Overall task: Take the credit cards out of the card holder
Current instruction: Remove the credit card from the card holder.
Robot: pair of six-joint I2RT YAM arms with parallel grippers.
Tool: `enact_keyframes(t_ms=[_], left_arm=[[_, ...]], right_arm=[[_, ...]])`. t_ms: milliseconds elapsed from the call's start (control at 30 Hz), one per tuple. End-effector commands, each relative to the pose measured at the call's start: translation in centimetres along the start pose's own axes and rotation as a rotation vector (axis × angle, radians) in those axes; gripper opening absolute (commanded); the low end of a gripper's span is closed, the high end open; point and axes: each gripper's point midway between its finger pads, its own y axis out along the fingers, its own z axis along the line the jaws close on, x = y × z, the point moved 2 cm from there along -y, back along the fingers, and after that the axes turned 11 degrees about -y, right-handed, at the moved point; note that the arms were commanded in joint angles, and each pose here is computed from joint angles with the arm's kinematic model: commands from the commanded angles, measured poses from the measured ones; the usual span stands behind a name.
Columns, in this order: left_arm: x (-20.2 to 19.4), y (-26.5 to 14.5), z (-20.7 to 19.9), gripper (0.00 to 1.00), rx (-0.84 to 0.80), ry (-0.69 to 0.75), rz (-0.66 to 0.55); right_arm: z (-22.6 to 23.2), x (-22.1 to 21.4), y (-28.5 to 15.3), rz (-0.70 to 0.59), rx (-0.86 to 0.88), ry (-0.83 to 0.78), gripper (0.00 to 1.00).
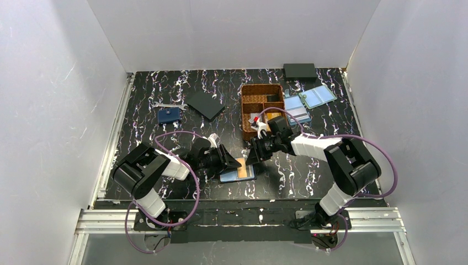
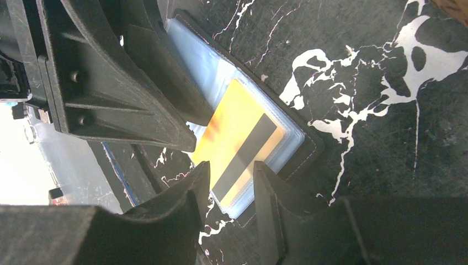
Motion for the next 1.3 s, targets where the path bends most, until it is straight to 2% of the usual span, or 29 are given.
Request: enact_keyframes(t_ms=[0, 400, 633, 800, 1000, 1133, 1267], left_arm=[[0.0, 0.2, 1.0, 0.37, 0.035, 0.0, -0.004], [-0.2, 0.2, 1.2, 0.37, 0.032, -0.012, 0.001], [-0.3, 0.1, 0.8, 0.37, 0.001, -0.034, 0.0], [-0.3, 0.0, -0.5, 0.37, -0.064, -0.058, 0.0], [-0.3, -0.2, -1.7, 0.29, -0.123, -0.074, 0.003], [-0.3, -0.4, -2.4, 0.18, -0.165, -0.076, 0.002], [-0.4, -0.6, -2.5, 0.19, -0.179, -0.073, 0.003]], right_arm=[[-0.2, -0.3, 0.4, 0.017, 0.016, 0.029, 0.43], [-0.1, -1.5, 1.6, 0.067, 0.083, 0.109, 0.4], [0.3, -1.5, 1.7, 0.063, 0.115, 0.119, 0.25], [-0.5, -1.8, 1.9, 0.081, 0.073, 0.114, 0.23], [-1.0, -2.0, 2.2, 0.091, 0.038, 0.098, 0.23], [-1.8, -2.7, 2.2, 0.128, -0.012, 0.105, 0.23], [-1.5, -2.7, 2.3, 0.129, 0.011, 0.102, 0.24]])
